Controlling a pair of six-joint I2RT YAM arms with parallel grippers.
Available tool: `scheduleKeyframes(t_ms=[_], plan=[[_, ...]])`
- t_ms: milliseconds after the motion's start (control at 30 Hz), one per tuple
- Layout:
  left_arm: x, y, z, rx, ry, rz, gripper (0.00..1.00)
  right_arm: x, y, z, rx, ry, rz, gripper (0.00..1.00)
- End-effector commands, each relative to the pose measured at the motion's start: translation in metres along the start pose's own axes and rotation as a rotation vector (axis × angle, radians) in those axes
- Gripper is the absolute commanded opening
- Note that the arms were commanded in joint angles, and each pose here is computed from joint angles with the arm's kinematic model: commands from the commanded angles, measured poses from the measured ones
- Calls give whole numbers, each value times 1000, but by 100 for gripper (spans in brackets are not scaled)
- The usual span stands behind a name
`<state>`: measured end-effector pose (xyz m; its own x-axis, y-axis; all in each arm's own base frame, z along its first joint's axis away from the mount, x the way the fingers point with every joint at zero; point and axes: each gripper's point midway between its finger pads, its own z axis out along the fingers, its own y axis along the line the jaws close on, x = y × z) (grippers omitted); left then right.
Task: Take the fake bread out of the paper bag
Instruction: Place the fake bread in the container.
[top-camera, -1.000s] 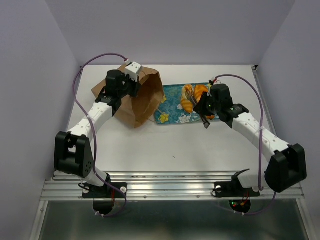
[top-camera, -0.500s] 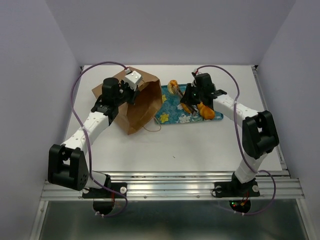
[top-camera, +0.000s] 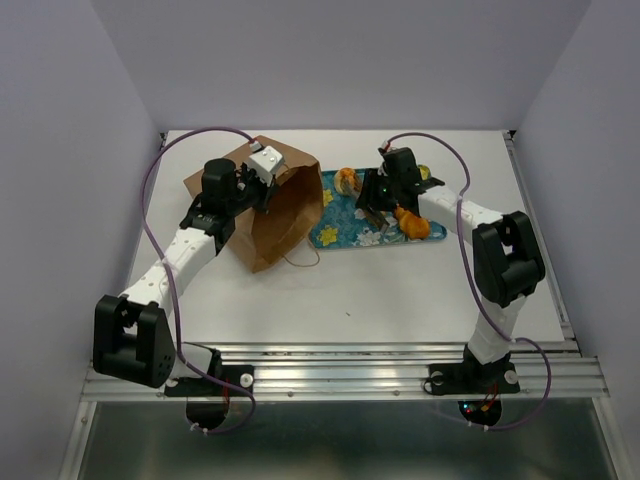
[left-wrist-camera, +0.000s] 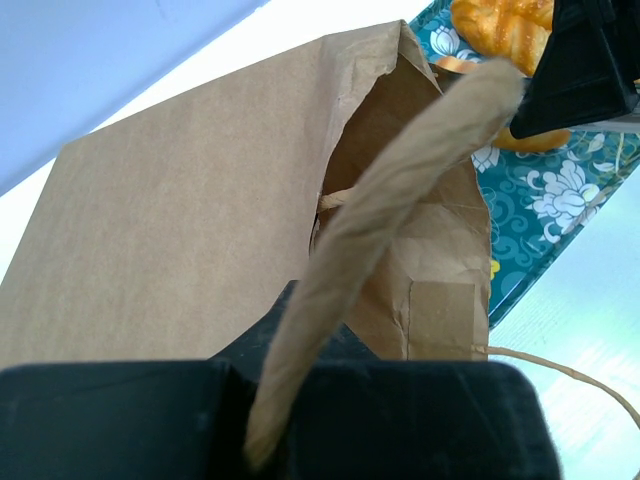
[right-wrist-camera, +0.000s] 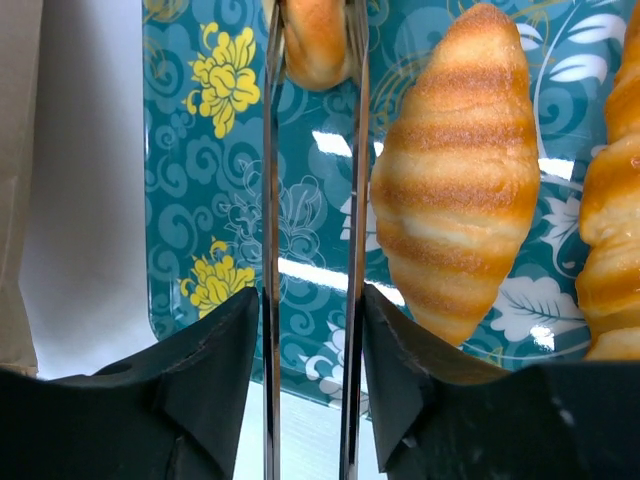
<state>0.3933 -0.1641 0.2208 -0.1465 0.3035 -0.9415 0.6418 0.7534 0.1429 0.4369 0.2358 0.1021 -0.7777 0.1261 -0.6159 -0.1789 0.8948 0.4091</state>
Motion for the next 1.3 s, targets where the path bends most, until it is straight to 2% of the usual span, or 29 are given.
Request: scheduleKeyframes(t_ms=[0, 267, 633, 833, 1067, 1267], plan=[[-22, 1, -9, -5, -74, 37, 0, -35, 13, -7, -26, -94, -17, 52], [-22, 0, -9, -7, -74, 36, 0, -38, 15, -13, -27, -105, -9, 57], [-27, -1, -11, -4, -88, 26, 0, -45, 21, -30, -41, -135, -16, 57], [-31, -1, -10, 3, -99, 22, 0, -46, 33, -56, -89, -152, -29, 57], [-32, -1, -7, 8, -104, 18, 0, -28, 43, -79, -140, -74, -31, 57], [-31, -2, -6, 16, -103, 17, 0, -22, 41, -89, -131, -83, -9, 57]])
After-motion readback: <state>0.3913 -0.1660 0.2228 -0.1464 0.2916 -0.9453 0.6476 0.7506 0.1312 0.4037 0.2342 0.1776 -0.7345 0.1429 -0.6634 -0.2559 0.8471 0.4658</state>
